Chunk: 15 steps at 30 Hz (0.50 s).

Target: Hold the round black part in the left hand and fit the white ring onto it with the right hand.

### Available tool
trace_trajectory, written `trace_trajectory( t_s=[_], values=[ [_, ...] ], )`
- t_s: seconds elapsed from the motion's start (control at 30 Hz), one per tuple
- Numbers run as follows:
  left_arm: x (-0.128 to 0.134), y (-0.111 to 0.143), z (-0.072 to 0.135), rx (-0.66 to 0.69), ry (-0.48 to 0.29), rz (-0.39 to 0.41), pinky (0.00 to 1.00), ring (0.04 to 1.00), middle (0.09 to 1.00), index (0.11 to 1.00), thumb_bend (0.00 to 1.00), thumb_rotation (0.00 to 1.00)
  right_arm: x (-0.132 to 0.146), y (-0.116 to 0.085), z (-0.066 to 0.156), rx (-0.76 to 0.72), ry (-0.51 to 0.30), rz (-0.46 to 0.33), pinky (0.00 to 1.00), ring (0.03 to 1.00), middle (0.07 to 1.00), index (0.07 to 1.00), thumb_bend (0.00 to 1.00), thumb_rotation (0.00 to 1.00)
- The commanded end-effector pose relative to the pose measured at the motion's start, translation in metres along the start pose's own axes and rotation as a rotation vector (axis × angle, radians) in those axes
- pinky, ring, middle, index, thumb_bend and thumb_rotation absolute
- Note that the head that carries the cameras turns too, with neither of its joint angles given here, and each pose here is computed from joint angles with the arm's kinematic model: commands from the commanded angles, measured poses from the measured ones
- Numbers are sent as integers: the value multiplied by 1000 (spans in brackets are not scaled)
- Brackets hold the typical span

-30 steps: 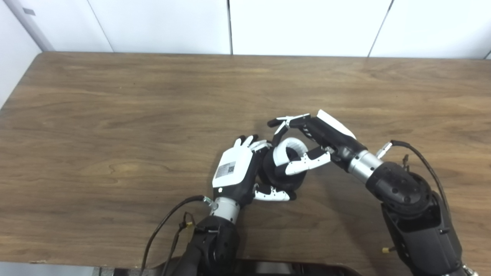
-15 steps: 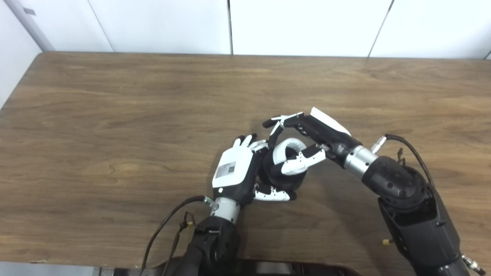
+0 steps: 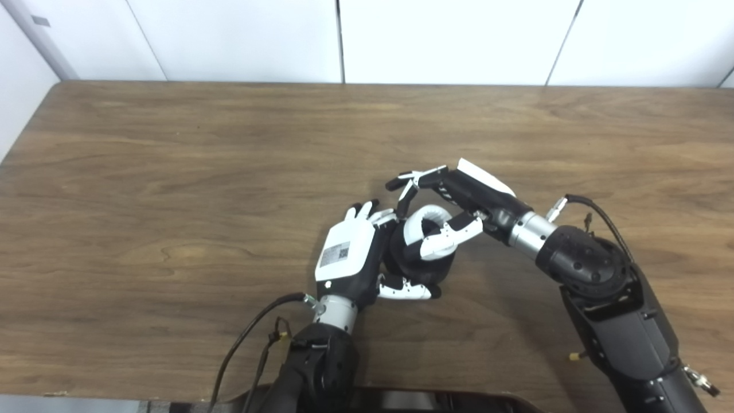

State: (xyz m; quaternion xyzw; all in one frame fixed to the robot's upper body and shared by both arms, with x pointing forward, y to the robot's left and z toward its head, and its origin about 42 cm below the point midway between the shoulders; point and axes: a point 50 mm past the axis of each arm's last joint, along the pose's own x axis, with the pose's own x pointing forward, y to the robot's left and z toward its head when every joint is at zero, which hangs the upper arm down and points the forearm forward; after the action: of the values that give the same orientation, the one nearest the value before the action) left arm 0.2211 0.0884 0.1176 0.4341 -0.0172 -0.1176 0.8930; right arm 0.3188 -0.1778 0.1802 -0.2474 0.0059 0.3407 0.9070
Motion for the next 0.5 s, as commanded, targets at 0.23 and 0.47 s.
trace_trajectory(
  t_s=[0.23,0.47],
  values=[
    [-17,-37,16,-28,-13,-110,1000,971,842,483,522,56,-4,-12,-44,-35,228,-50,902,874,815,646,679,326],
    [-18,-40,16,-19,-13,-118,1000,966,839,483,522,56,-2,-8,-43,-35,245,-8,894,897,866,810,764,575]
  ],
)
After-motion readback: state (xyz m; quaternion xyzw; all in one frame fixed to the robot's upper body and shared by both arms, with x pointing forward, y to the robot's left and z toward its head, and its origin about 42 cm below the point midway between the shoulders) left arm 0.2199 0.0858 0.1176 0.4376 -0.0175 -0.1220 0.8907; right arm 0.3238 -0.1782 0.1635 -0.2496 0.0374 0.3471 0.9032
